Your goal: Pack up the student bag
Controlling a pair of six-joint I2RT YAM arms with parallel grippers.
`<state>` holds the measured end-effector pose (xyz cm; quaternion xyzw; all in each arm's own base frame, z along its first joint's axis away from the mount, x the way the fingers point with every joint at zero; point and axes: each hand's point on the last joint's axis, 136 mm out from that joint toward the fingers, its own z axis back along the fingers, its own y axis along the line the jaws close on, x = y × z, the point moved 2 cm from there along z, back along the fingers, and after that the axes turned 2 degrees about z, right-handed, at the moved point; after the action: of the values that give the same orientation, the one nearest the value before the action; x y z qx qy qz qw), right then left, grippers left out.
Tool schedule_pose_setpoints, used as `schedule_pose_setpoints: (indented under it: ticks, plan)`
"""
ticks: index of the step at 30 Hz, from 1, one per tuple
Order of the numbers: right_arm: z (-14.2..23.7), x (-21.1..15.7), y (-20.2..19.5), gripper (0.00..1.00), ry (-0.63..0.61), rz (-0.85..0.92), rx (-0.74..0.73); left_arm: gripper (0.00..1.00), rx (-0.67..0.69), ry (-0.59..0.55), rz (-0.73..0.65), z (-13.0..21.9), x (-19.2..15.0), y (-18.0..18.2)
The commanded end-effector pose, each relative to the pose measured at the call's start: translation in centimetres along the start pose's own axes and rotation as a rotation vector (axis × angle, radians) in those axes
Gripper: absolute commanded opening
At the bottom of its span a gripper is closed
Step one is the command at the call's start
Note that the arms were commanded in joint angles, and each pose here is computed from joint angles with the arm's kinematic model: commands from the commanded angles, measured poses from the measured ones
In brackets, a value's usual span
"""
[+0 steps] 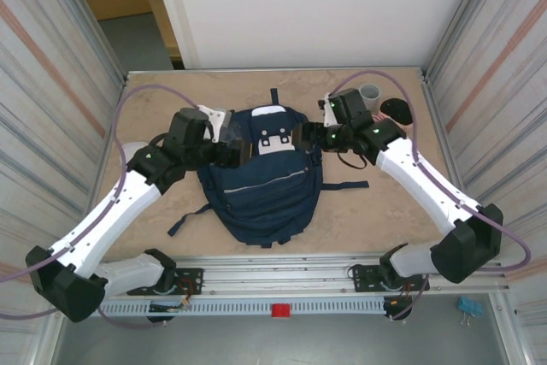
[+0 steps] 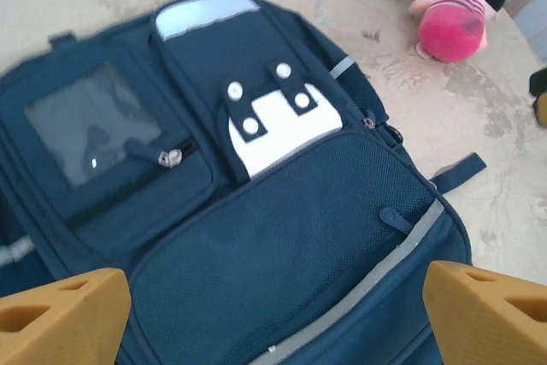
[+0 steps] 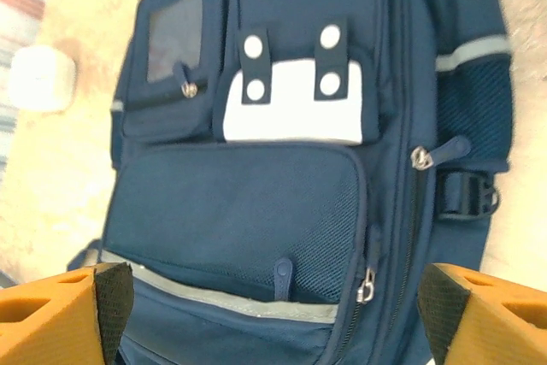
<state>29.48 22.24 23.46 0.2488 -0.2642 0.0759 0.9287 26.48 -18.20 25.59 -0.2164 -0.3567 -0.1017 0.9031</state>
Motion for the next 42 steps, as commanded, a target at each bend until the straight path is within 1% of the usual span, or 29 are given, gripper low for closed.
schedule_pose_setpoints:
  ticks: [1,4,7,10,12,14,16,20,24,26,28,31,34,36,37,40,42]
  plan:
    - [-3.6,-3.9,-1.1,0.86,0.113,-0.002,-0.068,0.88,0.106,0.162,0.187,-1.8,-5.7,2.7]
    - [-6.9,-7.7,-3.0,0.85,0.158,-0.072,-0.110,0.87,0.181,0.258,0.276,-4.0,-10.8,5.0]
    - [-9.7,-11.6,-5.5,0.83,0.185,-0.169,-0.154,0.84,0.219,0.299,0.341,-6.0,-15.0,6.9]
    - [-11.3,-14.3,-7.0,0.80,0.199,-0.208,-0.198,0.79,0.251,0.308,0.372,-7.3,-17.4,8.2]
    - [-12.0,-15.1,-7.3,0.79,0.206,-0.208,-0.215,0.77,0.268,0.302,0.367,-8.0,-17.9,8.7]
    - [-12.6,-15.0,-7.2,0.78,0.201,-0.207,-0.220,0.75,0.278,0.289,0.342,-8.9,-17.4,9.0]
    - [-13.1,-14.2,-6.7,0.78,0.189,-0.204,-0.209,0.75,0.274,0.271,0.332,-9.8,-16.1,9.0]
    - [-14.1,-11.1,-5.8,0.78,0.141,-0.187,-0.196,0.75,0.263,0.229,0.299,-11.7,-12.7,8.9]
    - [-14.7,-8.5,-5.3,0.79,0.105,-0.198,-0.178,0.75,0.267,0.185,0.283,-13.6,-9.4,9.8]
    - [-14.4,-7.7,-4.8,0.79,0.093,-0.188,-0.169,0.75,0.270,0.178,0.271,-14.2,-8.1,10.1]
    - [-13.4,-7.0,-4.3,0.80,0.076,-0.174,-0.168,0.79,0.269,0.154,0.242,-13.9,-6.5,9.9]
    - [-10.1,-5.3,-3.5,0.81,0.017,-0.154,-0.172,0.86,0.260,0.088,0.196,-11.8,-3.3,9.0]
    - [-4.6,-2.5,-2.6,0.85,-0.100,-0.098,-0.172,0.94,0.253,-0.032,0.133,-7.2,0.9,7.6]
    - [-0.9,-0.4,-2.6,0.87,-0.198,-0.051,-0.187,0.99,0.258,-0.154,0.076,-3.3,3.8,6.8]
    - [0.8,0.7,-3.0,1.00,-0.249,-0.028,-0.203,0.99,0.270,-0.225,0.042,-1.2,5.1,6.6]
    - [5.7,3.3,-5.0,0.99,-0.407,0.006,-0.260,0.99,0.319,-0.432,-0.072,4.4,7.5,6.4]
    - [8.2,4.4,-6.5,0.99,-0.501,0.046,-0.294,0.99,0.370,-0.545,-0.167,7.0,7.6,6.7]
